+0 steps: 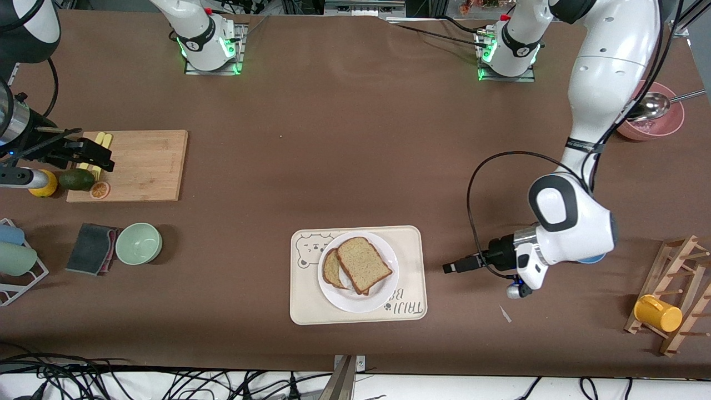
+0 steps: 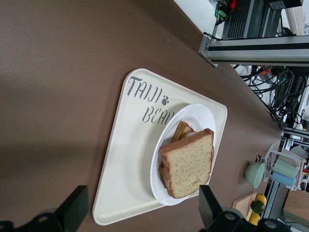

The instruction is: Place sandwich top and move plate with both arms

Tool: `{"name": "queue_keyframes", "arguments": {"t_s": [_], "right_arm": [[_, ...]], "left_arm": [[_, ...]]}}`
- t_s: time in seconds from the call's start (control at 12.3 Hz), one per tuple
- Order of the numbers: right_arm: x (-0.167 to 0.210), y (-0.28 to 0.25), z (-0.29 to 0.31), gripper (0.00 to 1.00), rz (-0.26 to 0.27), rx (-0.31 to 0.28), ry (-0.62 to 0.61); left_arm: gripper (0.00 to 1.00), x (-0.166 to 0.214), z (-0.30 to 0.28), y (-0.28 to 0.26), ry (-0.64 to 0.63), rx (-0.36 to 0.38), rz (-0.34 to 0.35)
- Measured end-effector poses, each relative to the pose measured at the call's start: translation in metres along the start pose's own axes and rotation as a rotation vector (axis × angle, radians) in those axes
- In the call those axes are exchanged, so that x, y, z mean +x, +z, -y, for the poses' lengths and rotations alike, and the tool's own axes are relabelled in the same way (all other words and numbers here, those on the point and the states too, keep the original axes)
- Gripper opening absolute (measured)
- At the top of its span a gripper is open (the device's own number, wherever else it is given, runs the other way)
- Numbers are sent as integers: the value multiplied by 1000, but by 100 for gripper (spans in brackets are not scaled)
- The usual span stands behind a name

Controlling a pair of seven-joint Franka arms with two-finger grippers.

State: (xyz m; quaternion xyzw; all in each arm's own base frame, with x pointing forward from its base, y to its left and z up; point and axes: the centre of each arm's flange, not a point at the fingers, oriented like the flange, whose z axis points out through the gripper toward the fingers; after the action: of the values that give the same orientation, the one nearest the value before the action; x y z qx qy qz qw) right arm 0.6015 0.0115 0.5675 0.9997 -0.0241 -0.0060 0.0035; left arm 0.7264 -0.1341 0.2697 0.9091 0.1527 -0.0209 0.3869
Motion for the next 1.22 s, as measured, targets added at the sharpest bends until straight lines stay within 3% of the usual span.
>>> {"name": "queue_keyframes", "arguments": {"t_s": [0.81,1.22], "right_arm": [[3,8,0,100,14,0,-1],[3,-7,0,100,6,1,0]], "left_arm": [[100,-38,-36,-123,210,638,80],[100,-63,-53,-189,239,789,45]]}}
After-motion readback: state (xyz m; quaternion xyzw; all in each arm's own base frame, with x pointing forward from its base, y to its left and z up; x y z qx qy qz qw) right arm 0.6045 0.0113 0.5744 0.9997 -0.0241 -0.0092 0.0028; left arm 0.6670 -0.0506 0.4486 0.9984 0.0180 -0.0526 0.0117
